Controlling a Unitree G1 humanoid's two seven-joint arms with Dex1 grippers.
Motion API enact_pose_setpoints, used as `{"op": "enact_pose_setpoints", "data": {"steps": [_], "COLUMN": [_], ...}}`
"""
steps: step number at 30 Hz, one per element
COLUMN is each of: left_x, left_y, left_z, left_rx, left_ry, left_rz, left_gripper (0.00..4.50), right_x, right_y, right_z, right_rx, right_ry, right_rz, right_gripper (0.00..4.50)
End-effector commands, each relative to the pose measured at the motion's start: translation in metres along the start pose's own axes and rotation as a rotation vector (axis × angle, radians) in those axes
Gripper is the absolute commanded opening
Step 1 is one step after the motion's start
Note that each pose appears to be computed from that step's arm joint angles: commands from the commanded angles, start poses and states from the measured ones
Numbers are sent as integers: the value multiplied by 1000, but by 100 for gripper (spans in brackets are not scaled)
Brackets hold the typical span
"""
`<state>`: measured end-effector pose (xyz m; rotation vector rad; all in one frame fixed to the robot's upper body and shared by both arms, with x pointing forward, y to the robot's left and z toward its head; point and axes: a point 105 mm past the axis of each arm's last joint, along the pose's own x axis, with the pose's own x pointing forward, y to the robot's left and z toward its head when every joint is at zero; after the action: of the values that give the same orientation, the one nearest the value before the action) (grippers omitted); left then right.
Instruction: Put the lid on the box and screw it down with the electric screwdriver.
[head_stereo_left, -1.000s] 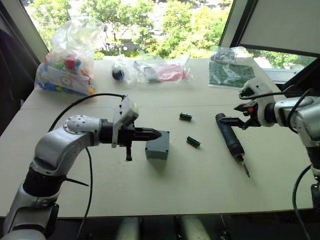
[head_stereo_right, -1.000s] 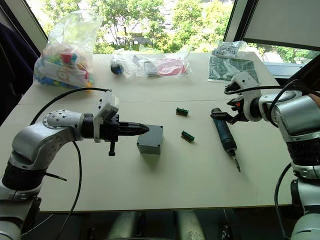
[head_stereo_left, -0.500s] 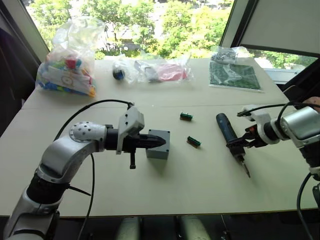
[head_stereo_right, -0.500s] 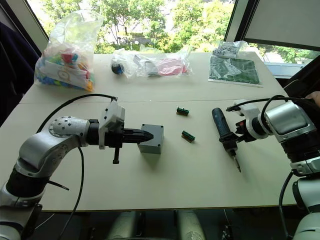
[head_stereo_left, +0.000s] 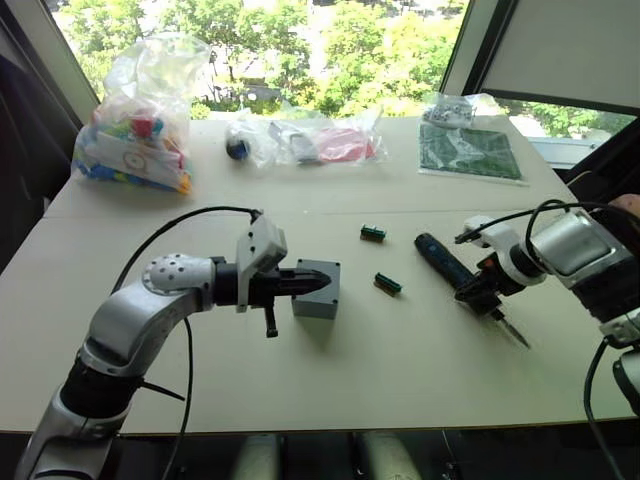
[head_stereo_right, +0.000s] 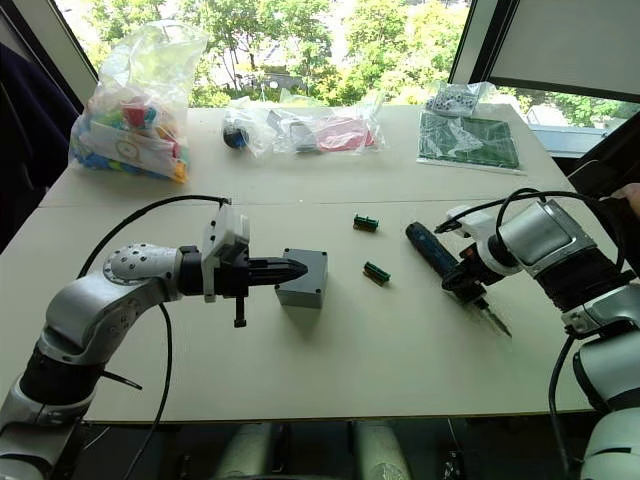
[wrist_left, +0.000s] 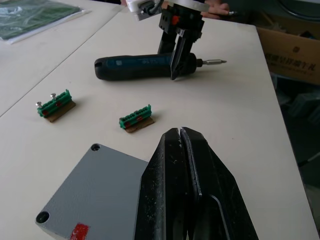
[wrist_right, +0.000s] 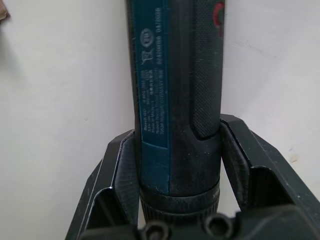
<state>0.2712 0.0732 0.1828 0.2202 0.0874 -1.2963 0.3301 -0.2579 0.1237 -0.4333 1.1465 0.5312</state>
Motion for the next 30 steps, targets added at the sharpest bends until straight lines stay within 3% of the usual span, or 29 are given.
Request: {"op": "enact_pose_setpoints", "data": {"steps": [1, 6, 13, 17, 19, 22, 24, 30], "left_x": [-8, -12, -29, -32, -33, -29, -26, -16], "left_y": [6, 12, 36, 41, 42, 43, 42, 42], "left_z": [9, 5, -3, -3, -7, -9, -11, -15], "left_rx": [30, 7, -88, -123, -124, -119, -118, -102], "left_ry": [-42, -39, -41, -29, 11, 48, 64, 103], "left_rz": [51, 63, 92, 66, 56, 40, 27, 6], "left_gripper": [0, 0, 0, 0, 0, 0, 0, 0], "right_x": [4, -15, -97, -125, -133, -126, -126, -126], "right_y": [-5, -23, -27, 15, 43, 69, 87, 126], "right_z": [-19, 9, 101, 142, 147, 145, 148, 157], "right_rx": [40, 61, 90, 112, 6, -3, 56, 125], "right_ry": [58, -71, -587, -969, -1180, -1317, -1424, -1599], "right_rz": [-12, -70, -107, 111, 147, 166, 260, 436], "right_gripper": [189, 189, 189, 189, 189, 189, 189, 189]}}
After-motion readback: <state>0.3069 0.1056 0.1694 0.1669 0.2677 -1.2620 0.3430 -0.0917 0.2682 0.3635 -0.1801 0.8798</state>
